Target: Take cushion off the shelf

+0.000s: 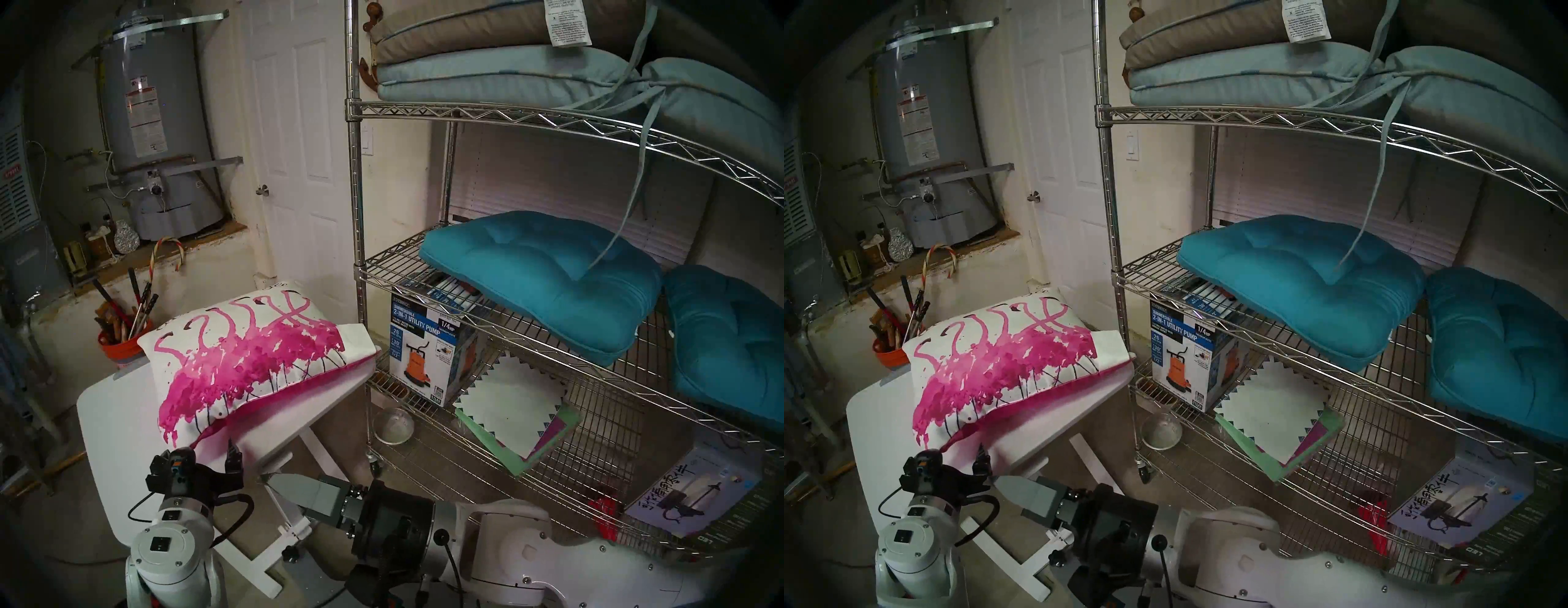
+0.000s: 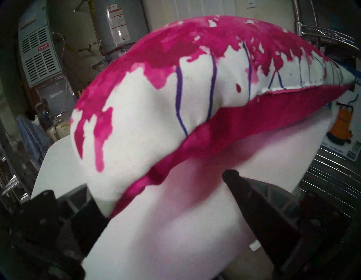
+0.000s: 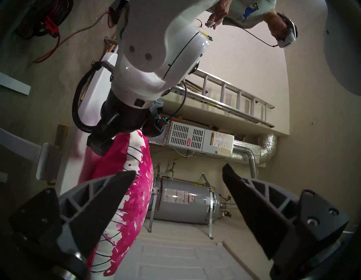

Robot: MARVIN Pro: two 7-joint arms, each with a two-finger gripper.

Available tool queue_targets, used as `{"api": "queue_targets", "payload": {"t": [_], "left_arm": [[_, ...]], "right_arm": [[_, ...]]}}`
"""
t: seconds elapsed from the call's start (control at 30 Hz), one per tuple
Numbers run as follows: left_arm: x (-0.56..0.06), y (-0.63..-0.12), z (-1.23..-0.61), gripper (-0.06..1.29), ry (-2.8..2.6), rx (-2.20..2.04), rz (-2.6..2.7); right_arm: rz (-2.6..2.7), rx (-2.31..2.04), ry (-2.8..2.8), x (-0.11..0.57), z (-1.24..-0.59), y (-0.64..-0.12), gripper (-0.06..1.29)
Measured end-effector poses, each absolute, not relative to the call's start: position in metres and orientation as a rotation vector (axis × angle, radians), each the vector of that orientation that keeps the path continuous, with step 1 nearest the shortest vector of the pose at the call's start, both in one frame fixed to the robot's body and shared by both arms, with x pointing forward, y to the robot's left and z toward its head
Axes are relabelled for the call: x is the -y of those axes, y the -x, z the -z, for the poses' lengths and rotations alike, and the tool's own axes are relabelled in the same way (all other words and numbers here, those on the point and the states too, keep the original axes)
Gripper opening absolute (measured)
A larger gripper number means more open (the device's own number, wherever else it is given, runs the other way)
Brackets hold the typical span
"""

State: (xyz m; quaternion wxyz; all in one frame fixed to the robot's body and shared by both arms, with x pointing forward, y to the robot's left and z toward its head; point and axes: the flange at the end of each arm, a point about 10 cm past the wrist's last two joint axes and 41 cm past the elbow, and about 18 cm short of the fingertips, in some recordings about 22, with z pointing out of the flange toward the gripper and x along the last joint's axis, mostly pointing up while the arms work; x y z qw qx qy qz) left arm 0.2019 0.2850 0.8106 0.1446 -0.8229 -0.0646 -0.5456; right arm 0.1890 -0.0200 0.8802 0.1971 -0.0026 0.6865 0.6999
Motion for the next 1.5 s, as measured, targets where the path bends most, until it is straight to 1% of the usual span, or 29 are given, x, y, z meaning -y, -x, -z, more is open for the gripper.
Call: {"api": "queue_targets", "payload": {"t": [0.33, 0.7, 1.03, 1.5], "left_arm": [[-0.252, -0.194, -0.826, 1.27, 2.411, 0.095, 1.59], [-0.237, -0.192, -0.841, 1.27, 2.378, 0.046, 1.597], [-0.209, -0.197, -0.854, 1.27, 2.442, 0.023, 1.642], [-0.164, -0.212, -0.873, 1.27, 2.527, -0.143, 1.757]], "right_arm": [[-1.891, -1.806, -0.067, 0.042, -0.898, -0.189, 1.24], [-1.782, -1.66, -0.157, 0.075, -0.927, -0.193, 1.24], [-1.723, -1.641, -0.204, 0.1, -0.932, -0.193, 1.24], [-1.661, -1.617, -0.223, 0.134, -0.937, -0.203, 1.24]]}}
